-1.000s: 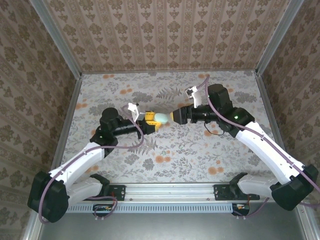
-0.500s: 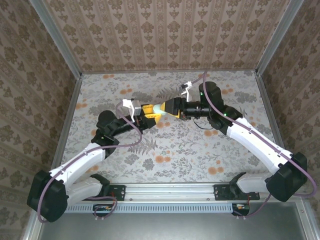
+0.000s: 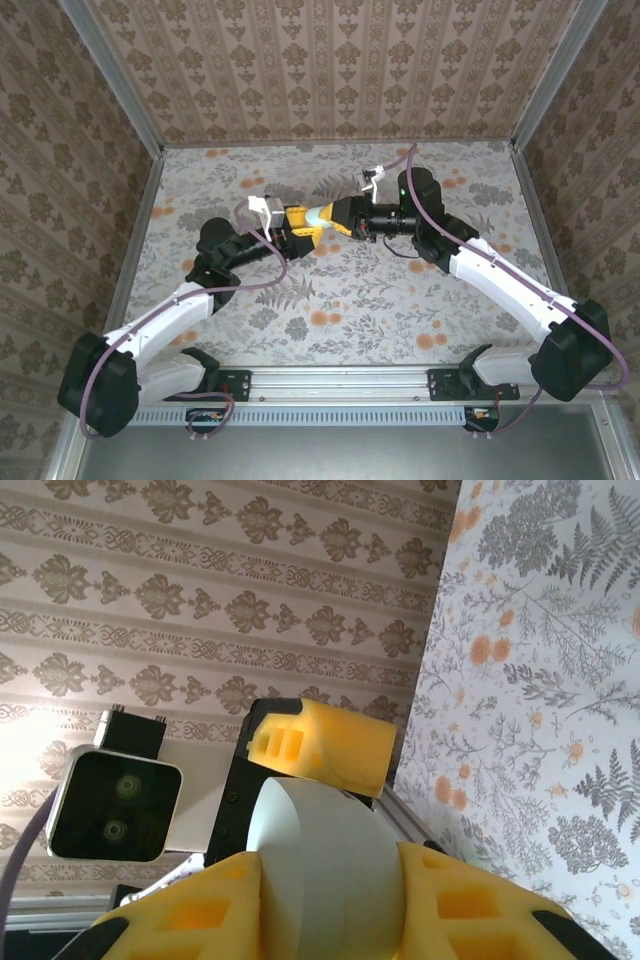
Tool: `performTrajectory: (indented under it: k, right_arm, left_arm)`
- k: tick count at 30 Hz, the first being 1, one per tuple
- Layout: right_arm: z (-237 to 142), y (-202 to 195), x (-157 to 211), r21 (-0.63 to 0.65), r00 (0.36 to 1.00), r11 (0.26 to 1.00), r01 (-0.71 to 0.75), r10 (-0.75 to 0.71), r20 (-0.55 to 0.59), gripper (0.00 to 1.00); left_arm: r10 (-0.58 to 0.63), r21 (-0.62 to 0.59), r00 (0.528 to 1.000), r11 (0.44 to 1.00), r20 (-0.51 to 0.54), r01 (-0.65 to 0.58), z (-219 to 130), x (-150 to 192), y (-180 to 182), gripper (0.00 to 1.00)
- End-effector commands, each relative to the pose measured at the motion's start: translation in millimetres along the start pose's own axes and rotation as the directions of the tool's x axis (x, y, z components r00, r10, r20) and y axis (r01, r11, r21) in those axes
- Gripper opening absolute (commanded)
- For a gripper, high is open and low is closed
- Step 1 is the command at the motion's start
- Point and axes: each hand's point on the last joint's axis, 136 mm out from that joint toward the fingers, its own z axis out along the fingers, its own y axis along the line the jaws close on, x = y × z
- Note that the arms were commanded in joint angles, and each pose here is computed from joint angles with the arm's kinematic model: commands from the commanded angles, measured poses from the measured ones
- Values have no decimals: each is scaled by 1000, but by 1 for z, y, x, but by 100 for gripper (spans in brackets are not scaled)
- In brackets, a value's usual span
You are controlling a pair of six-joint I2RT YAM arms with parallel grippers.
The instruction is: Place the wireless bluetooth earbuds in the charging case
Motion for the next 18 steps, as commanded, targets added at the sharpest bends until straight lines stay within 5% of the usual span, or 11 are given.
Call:
performTrajectory:
  k: [1, 6, 18]
  right_arm:
    - [0, 7, -4, -39, 998, 998, -50, 51, 33, 17]
    - [-6, -5, -12, -25, 988, 993, -116, 118, 101, 16]
    - [-11, 1, -22, -100, 972, 985, -141, 157, 173, 16]
  left_arm:
    - [32, 27, 999, 999, -7, -31, -3, -9, 0, 55]
    - [31, 87, 996, 996, -84, -24, -10, 2, 4, 66]
    - [20, 213, 999, 977, -49, -9, 6, -3, 3, 73]
